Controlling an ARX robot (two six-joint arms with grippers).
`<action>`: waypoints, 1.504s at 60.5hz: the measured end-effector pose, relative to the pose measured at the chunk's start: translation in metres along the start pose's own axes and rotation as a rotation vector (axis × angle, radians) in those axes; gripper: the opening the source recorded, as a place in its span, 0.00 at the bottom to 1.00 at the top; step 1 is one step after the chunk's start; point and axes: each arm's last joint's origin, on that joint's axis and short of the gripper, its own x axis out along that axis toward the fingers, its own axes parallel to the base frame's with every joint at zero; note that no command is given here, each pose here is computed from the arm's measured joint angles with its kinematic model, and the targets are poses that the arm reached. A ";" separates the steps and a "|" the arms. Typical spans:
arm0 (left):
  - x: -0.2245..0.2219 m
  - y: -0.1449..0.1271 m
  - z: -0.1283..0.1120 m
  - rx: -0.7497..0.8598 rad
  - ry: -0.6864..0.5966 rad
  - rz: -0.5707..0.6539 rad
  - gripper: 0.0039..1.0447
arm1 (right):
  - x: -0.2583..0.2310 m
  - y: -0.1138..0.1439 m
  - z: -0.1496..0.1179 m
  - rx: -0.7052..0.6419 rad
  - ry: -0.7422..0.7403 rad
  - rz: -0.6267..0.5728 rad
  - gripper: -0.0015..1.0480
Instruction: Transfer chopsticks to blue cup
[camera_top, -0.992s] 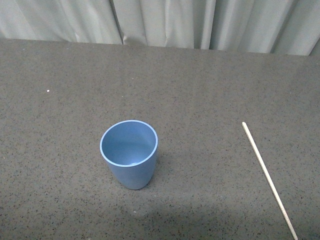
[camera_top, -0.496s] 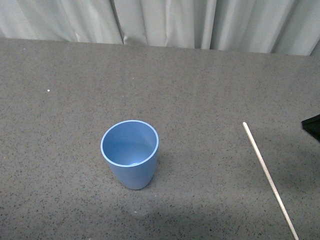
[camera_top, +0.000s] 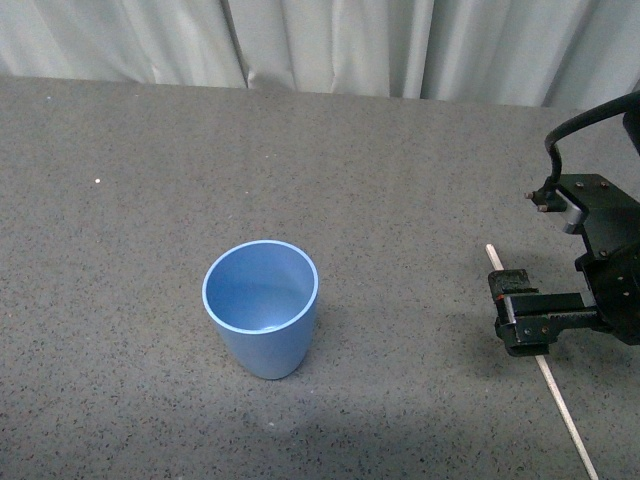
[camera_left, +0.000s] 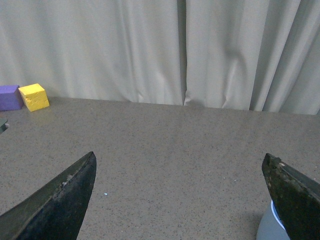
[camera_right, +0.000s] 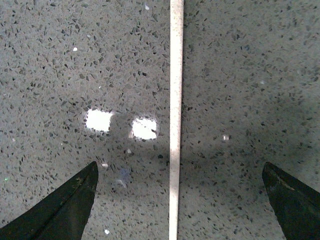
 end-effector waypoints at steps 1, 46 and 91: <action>0.000 0.000 0.000 0.000 0.000 0.000 0.94 | 0.001 0.000 0.000 0.002 0.002 0.000 0.91; 0.000 0.000 0.000 0.000 0.000 0.000 0.94 | 0.024 -0.001 0.011 0.018 0.058 -0.051 0.14; 0.000 0.000 0.000 0.000 0.000 0.000 0.94 | -0.086 0.063 0.037 -0.364 -0.853 0.550 0.01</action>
